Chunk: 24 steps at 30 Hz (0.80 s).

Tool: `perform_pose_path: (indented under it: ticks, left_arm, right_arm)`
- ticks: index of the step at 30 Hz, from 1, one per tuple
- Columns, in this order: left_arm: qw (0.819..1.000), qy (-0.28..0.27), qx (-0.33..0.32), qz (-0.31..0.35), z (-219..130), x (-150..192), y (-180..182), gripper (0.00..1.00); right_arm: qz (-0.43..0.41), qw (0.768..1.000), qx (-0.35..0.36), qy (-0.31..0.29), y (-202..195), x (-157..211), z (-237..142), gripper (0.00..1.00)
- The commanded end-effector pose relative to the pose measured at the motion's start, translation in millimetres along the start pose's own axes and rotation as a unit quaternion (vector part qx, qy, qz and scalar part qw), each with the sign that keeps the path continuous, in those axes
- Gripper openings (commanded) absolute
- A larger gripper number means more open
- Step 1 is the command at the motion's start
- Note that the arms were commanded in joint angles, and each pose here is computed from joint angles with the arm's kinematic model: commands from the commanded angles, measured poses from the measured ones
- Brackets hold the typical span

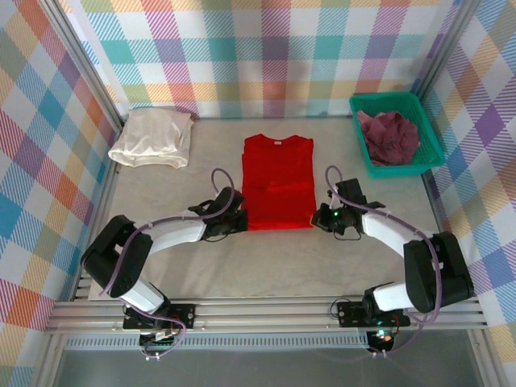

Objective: Fold and stack the t-shirts

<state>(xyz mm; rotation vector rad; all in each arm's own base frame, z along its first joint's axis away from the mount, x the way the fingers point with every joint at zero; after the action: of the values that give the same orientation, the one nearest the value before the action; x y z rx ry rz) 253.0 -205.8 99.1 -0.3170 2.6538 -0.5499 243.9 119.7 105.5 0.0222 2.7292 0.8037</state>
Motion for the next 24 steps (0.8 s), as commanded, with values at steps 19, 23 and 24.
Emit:
perform_pose_path:
  ticks: [19,23,24]
  left_arm:
    - [0.999,-0.005,-0.013,0.042,-123,43,-15,0.0]
    - [0.998,-0.017,0.017,0.06,-123,15,-40,0.0]
    - [0.998,-0.022,0.022,0.061,-124,7,-44,0.0]
  right_arm:
    - [-0.054,0.998,0.025,0.009,54,66,-84,0.0]
    - [-0.087,0.995,0.032,-0.037,77,27,-101,0.0]
    - [-0.091,0.994,0.037,-0.044,80,18,-102,0.0]
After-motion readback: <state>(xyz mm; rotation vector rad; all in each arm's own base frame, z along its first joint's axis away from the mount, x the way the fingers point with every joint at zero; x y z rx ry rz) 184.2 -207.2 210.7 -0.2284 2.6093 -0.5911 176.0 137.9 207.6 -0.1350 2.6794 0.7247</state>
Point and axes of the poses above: each hand's point on the last joint's axis, 136 mm out from that joint toward the fingers, its own z axis out along the fingers, its own y axis along the line the jaws close on, x = y × z, the point moved 7 cm from there along -z, back along the fingers, and after that the axes turned 12 degrees about -z, right-handed, at the moved point
